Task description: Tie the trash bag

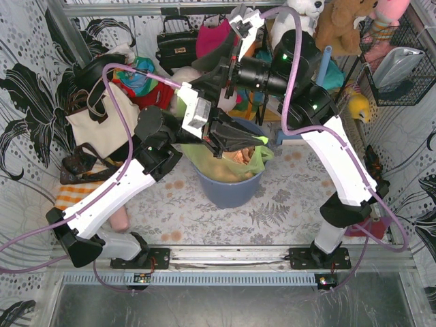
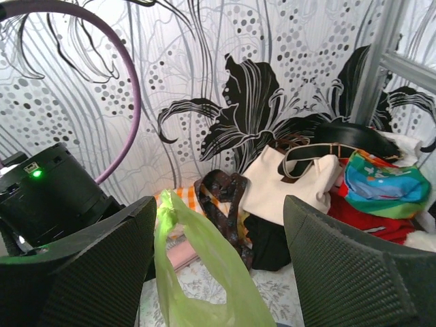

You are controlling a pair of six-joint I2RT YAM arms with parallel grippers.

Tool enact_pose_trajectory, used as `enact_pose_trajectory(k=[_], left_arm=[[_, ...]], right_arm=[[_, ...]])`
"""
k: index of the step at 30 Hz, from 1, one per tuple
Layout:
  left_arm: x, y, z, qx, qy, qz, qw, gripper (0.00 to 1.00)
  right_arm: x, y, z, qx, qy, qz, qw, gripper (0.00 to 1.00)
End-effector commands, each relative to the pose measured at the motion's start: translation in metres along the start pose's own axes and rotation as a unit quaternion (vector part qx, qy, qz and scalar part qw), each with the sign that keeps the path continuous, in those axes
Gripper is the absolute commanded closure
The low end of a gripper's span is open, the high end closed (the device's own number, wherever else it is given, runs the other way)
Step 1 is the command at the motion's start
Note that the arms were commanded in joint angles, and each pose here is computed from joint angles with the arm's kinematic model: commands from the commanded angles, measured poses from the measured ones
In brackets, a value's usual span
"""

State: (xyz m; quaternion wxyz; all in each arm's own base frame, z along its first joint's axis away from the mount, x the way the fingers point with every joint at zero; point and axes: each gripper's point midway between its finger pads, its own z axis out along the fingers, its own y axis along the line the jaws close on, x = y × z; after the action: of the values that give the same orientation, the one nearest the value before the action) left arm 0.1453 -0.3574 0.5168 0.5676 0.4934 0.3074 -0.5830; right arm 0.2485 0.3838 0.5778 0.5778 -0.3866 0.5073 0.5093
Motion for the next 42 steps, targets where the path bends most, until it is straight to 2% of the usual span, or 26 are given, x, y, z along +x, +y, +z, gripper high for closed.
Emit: enact_pose_trajectory(k=[1, 11, 15, 26, 36, 42], left_arm=[[0.026, 0.002, -0.001, 0.001, 0.032, -0.05, 0.998, 0.98], [0.025, -0.004, -0.002, 0.011, 0.033, -0.047, 0.998, 0.98], [0.023, -0.005, -0.003, 0.014, 0.033, -0.046, 0.998, 0.98], [0.021, -0.011, -0.003, 0.027, 0.034, -0.049, 0.998, 0.99], [0.022, -0.012, -0.001, 0.031, 0.034, -0.051, 0.998, 0.98], [0.023, -0.012, 0.0, 0.031, 0.034, -0.053, 0.998, 0.98]], right_arm=[[-0.053, 0.013, -0.016, 0.03, -0.075, -0.041, 0.996, 0.25], [-0.049, -0.012, -0.021, 0.088, -0.067, -0.043, 0.993, 0.25], [-0.038, -0.013, -0.021, 0.07, -0.042, -0.044, 0.996, 0.27], [-0.016, 0.016, -0.029, -0.07, 0.014, -0.044, 0.996, 0.28], [-0.005, -0.009, -0.015, -0.038, 0.02, -0.042, 0.998, 0.27], [0.001, -0.012, -0.011, -0.044, 0.023, -0.04, 0.998, 0.31]])
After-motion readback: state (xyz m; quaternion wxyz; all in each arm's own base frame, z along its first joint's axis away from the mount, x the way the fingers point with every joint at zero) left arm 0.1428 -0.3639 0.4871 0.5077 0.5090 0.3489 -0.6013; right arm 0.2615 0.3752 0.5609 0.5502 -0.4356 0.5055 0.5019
